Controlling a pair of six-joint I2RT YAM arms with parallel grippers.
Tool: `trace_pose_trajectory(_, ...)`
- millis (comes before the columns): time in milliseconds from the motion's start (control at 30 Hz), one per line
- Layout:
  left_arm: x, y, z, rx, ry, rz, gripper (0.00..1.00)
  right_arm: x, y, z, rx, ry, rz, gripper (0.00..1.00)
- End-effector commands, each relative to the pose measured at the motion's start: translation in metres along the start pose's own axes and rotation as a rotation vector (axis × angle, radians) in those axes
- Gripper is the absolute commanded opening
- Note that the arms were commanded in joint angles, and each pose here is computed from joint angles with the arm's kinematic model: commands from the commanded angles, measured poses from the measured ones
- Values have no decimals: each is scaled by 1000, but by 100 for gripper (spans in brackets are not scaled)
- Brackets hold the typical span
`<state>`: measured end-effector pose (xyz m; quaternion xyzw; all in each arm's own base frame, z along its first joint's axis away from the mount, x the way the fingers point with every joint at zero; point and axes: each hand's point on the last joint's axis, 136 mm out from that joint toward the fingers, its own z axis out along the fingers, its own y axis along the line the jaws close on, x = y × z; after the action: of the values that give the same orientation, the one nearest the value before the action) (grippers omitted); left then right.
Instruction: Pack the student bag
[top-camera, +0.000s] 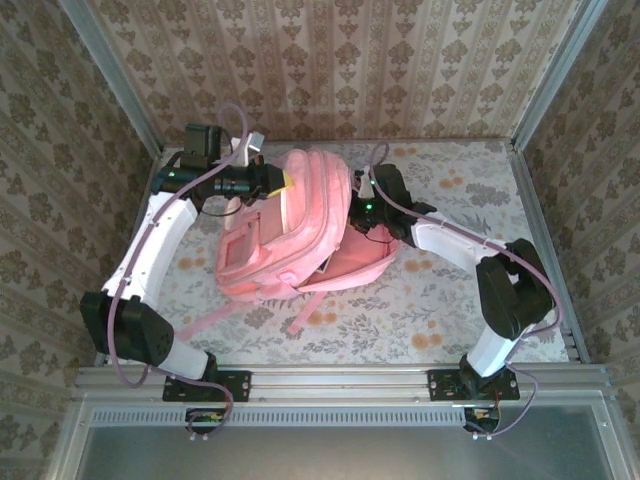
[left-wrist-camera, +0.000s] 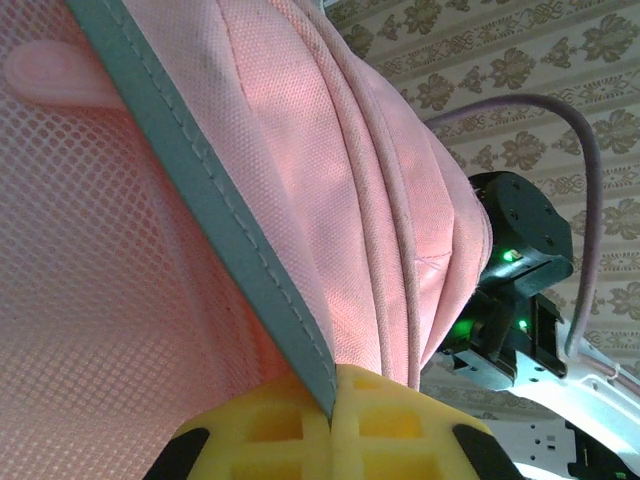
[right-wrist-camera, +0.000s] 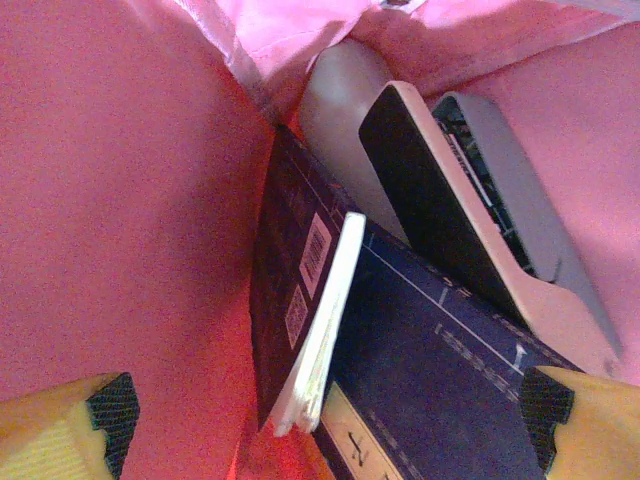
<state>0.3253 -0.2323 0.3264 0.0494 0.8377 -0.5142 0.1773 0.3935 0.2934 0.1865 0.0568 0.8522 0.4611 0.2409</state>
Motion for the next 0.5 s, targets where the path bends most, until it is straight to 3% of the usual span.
trace_pose_trajectory(0, -13, -27, -14, 64, -70, 102, 0, 11, -8, -14, 40, 16, -38, 100)
trace_pose_trajectory(200, -2, -7, 12, -19, -17, 93, 0, -18, -49, -91, 273, -234, 6, 96)
trace_pose_trajectory(400, 30, 11, 81, -79, 134, 100, 0, -21, -65, -158, 425, -409, -42, 93)
trace_pose_trajectory(467, 43, 17, 107, -103, 194, 112, 7, -17, -71, -170, 462, -422, -57, 92)
